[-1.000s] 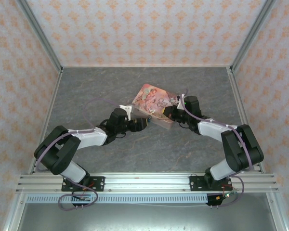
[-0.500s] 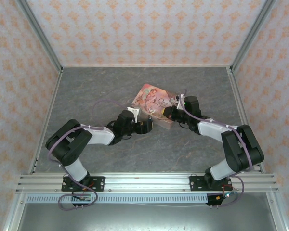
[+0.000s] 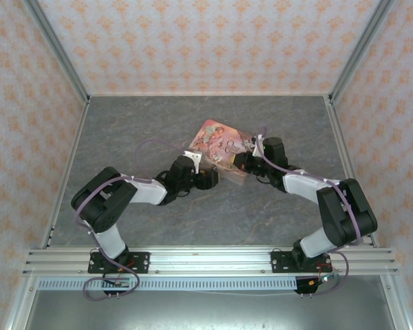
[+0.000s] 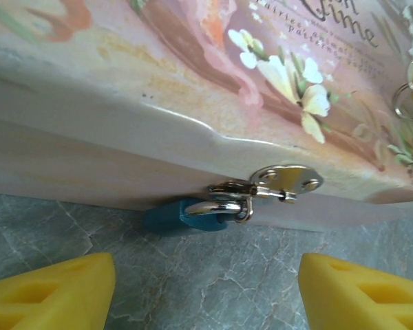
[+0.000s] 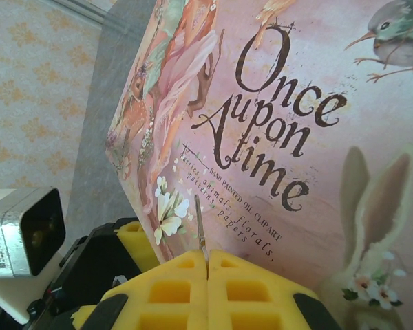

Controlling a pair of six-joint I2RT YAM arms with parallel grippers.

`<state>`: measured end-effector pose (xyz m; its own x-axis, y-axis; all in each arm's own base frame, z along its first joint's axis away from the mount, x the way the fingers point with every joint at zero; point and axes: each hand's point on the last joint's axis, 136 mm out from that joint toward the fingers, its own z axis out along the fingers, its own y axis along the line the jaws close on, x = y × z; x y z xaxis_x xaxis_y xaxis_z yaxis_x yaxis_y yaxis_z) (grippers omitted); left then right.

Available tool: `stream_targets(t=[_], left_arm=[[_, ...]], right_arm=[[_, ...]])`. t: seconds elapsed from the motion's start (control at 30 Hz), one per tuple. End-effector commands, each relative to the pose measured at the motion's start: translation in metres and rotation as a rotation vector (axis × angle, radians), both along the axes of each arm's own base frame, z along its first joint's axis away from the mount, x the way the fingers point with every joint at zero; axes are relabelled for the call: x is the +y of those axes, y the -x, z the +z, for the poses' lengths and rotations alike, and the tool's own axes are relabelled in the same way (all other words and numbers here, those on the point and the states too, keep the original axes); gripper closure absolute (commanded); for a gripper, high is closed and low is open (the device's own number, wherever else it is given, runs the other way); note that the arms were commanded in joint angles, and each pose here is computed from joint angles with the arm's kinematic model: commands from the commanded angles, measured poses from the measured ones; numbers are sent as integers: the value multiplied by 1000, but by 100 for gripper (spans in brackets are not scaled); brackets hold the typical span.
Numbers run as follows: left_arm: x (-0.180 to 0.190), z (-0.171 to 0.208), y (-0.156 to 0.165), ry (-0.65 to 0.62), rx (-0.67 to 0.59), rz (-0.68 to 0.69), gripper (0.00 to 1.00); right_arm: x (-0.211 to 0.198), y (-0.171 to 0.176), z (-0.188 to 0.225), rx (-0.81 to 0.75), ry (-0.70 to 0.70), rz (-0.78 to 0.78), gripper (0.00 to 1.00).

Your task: Unlock the padlock with the key

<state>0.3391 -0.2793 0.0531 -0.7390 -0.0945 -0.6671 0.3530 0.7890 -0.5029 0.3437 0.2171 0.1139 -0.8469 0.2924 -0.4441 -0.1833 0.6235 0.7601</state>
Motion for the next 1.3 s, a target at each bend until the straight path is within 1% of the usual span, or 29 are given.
stream_targets(t=[0.0,0.1,0.8,1.27], left_arm=[[-6,11,-13,-15,-81,-6,30],[-7,10,-15,-20,-91,-7,33],[-17,-7,-26,-60,-84,-36,41],[-24,-5,-26,-51,-82,-65,47]], right_arm=[[-4,10,-16,59,44,5,100],[-4,10,-16,62,46,6,100],[-4,9,-20,75,48,8,100],[-4,10,-20,77,47,6,100]])
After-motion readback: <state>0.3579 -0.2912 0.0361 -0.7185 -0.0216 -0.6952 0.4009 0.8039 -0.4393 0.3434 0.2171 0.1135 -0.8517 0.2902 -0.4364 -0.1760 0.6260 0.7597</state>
